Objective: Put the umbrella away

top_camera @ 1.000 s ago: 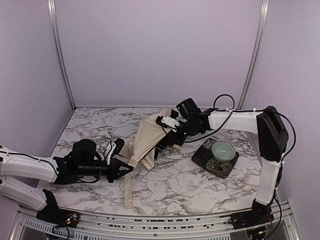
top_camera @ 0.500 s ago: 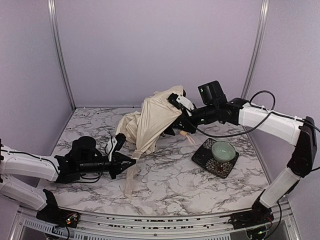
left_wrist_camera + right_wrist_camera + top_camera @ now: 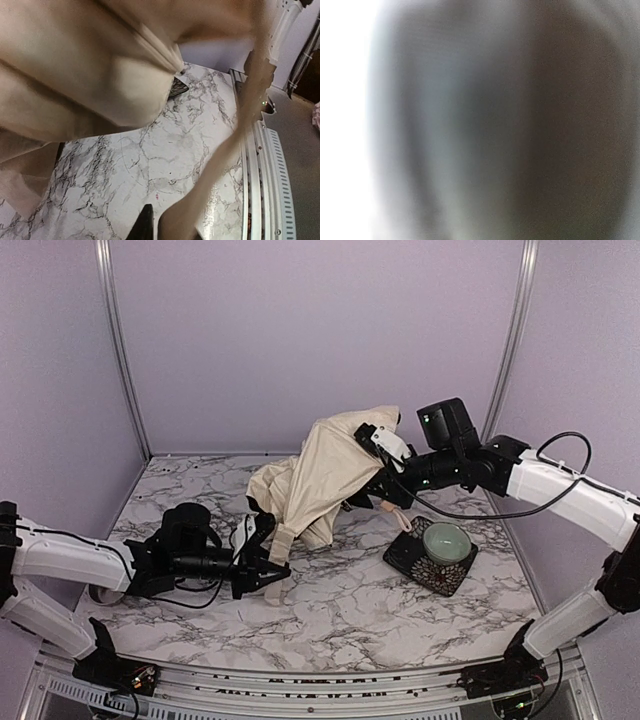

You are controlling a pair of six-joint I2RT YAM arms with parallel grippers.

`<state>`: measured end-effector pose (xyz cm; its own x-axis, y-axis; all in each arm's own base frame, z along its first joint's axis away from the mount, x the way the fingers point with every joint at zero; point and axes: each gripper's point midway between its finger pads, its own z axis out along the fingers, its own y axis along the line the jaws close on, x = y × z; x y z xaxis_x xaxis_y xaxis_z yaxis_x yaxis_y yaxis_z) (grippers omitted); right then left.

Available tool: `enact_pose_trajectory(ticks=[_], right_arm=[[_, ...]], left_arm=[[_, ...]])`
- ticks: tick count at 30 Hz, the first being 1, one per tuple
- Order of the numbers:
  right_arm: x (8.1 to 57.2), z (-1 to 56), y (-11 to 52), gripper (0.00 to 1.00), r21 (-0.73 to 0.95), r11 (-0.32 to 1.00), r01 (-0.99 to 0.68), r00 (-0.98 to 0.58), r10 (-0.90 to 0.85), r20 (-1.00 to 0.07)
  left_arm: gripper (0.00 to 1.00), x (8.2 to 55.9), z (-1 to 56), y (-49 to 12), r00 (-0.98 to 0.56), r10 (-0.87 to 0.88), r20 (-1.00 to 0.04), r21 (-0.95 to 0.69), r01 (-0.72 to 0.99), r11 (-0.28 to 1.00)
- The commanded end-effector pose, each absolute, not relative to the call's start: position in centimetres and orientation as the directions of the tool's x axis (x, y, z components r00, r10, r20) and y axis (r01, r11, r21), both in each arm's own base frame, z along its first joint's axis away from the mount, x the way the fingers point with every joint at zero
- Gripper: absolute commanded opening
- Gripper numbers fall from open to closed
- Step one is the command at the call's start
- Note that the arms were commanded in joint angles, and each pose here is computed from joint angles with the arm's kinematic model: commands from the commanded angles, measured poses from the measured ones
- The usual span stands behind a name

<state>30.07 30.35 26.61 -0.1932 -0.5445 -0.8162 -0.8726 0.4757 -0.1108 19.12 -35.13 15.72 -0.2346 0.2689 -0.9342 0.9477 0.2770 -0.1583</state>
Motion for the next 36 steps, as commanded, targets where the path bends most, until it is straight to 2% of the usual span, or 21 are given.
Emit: enact_pose_trajectory(ticks=[1,3,8,11,13,16,17,20,23,25,27,28,31,32,36], right_arm=[[30.6,31.9,30.5,0.00,-0.151,0.511,-0.846,-0.078,-0.399,-0.914],[30.4,33.0,30.5,0.00,-0.165,0.507,-0.846,-0.032,-0.357,-0.934],[29.4,34.1,30.3,0.00,-0.192,0.495,-0.848,0.060,-0.271,-0.961],[29.3,33.9,30.2,0.00,-0.194,0.504,-0.842,0.070,-0.255,-0.965],[29.4,33.4,30.3,0.00,-0.184,0.500,-0.846,0.059,-0.256,-0.965],[29.4,33.1,30.9,0.00,-0.164,0.480,-0.862,0.047,-0.246,-0.968],[29.4,33.0,31.0,0.00,-0.157,0.476,-0.865,0.041,-0.245,-0.969],[29.7,32.9,31.4,0.00,-0.139,0.474,-0.870,0.026,-0.237,-0.971],[29.8,32.8,31.7,0.00,-0.128,0.467,-0.875,0.021,-0.228,-0.973],[29.8,32.7,31.9,0.00,-0.121,0.462,-0.879,0.016,-0.224,-0.974],[29.9,32.6,32.0,0.00,-0.116,0.463,-0.879,0.011,-0.223,-0.975],[29.9,32.6,32.0,0.00,-0.114,0.464,-0.879,0.010,-0.220,-0.975],[29.8,33.4,31.9,0.00,-0.079,0.477,-0.875,-0.003,-0.169,-0.986],[29.9,34.2,31.9,0.00,-0.065,0.487,-0.871,-0.001,-0.135,-0.991],[30.8,37.3,31.5,0.00,0.028,0.539,-0.842,-0.025,0.013,-1.000]], left_arm=[[0.31,15.0,17.6,-35.0,-0.145,0.262,-0.954,-0.125,0.988,0.095],[0.38,14.9,19.7,-34.3,-0.081,0.210,-0.974,-0.060,0.993,0.104],[0.52,15.9,26.8,-31.3,0.083,-0.017,-0.996,0.075,0.960,0.268],[0.53,15.4,32.1,-29.4,0.180,-0.177,-0.968,0.115,0.938,0.326],[0.49,16.8,34.5,-28.2,0.186,-0.237,-0.953,0.069,0.900,0.430],[0.47,19.8,35.9,-26.9,0.198,-0.251,-0.948,0.015,0.811,0.584],[0.47,20.4,36.0,-27.1,0.205,-0.236,-0.950,0.022,0.798,0.603],[0.59,21.0,36.1,-28.8,0.193,-0.199,-0.961,0.043,0.813,0.580],[0.61,22.6,35.5,-29.4,0.172,-0.177,-0.969,0.026,0.786,0.618],[0.58,23.6,35.9,-29.1,0.176,-0.176,-0.969,0.016,0.750,0.662],[0.49,23.4,36.3,-29.5,0.195,-0.173,-0.965,0.038,0.761,0.647],[0.40,23.2,36.4,-29.8,0.203,-0.171,-0.964,0.050,0.771,0.634],[0.04,23.1,35.8,-30.3,0.203,-0.155,-0.967,0.066,0.783,0.618],[0.00,23.1,35.4,-30.4,0.198,-0.151,-0.968,0.064,0.784,0.617],[0.00,22.8,33.5,-30.9,0.159,-0.168,-0.973,0.030,0.806,0.591]])
